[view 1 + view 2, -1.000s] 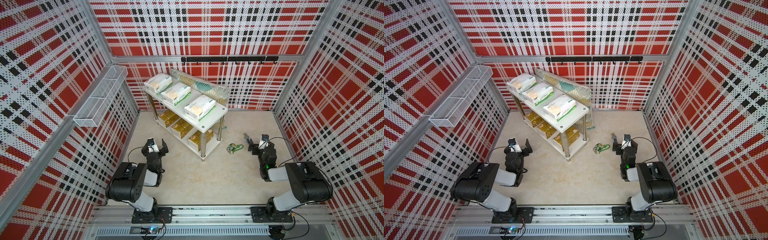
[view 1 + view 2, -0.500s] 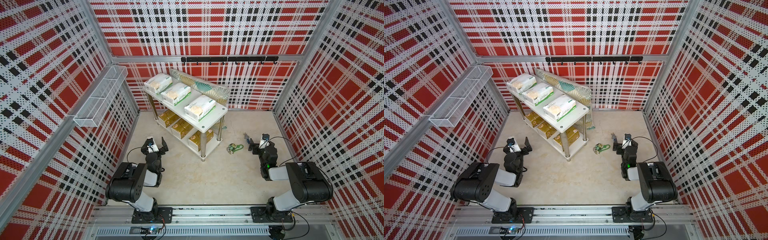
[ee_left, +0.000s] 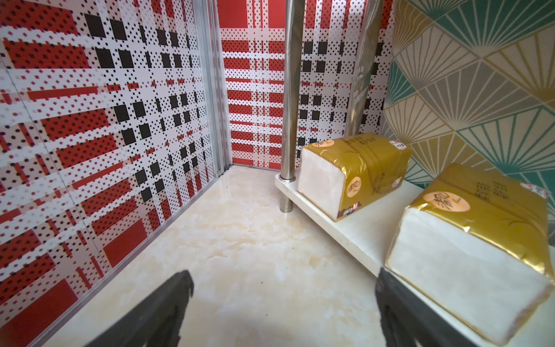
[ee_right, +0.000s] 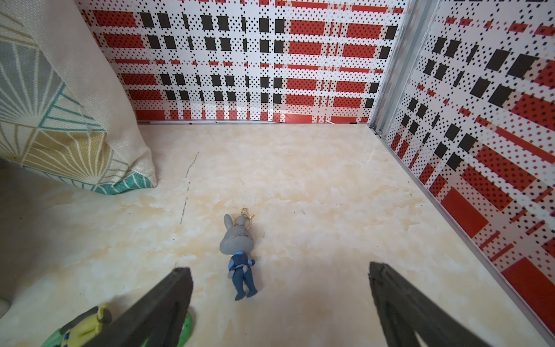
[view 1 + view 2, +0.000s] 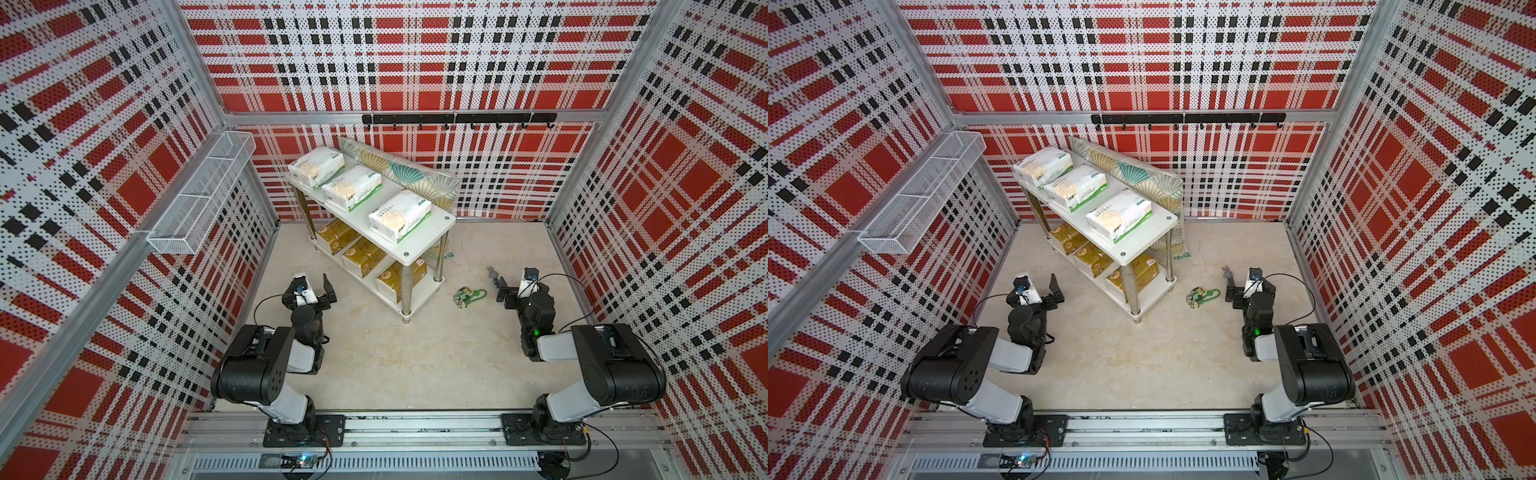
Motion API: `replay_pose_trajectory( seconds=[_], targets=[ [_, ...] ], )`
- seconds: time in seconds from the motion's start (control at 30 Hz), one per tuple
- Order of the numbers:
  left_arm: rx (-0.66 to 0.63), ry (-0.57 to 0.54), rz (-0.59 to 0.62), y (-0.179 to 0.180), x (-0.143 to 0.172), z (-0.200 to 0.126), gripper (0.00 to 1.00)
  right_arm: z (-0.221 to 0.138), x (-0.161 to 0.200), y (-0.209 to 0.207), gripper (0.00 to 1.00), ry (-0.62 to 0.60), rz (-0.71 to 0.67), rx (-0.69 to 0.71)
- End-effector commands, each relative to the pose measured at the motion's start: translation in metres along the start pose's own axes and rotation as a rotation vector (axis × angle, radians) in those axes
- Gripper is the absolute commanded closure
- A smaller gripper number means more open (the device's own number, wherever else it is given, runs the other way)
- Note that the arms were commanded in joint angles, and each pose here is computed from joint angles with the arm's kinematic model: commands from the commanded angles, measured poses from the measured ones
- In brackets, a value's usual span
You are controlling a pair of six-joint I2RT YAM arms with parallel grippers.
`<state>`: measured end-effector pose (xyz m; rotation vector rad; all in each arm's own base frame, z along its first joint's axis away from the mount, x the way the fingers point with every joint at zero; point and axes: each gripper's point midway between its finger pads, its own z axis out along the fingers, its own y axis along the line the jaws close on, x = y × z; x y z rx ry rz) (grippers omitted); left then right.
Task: Place the tissue boxes on the shelf by color
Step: Reset both arms
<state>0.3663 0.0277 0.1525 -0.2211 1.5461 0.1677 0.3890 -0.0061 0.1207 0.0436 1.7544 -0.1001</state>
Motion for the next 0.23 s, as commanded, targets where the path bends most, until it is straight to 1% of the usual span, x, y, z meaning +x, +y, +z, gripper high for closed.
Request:
replay_pose_trajectory(
  seconds=[0.0,0.2],
  targets=[
    [0.005,-0.014,0.002,-0.0005,-0.0032,0.0011,0.01,0.0027,-0.0043,-0.0013,0.00,-0.011,0.013,0.003],
    [0.040,-0.002,-0.005,-0.0016,-0.0025,0.0061,0.01,0.0028,-0.0047,-0.0010,0.00,-0.012,0.013,0.003]
  ],
)
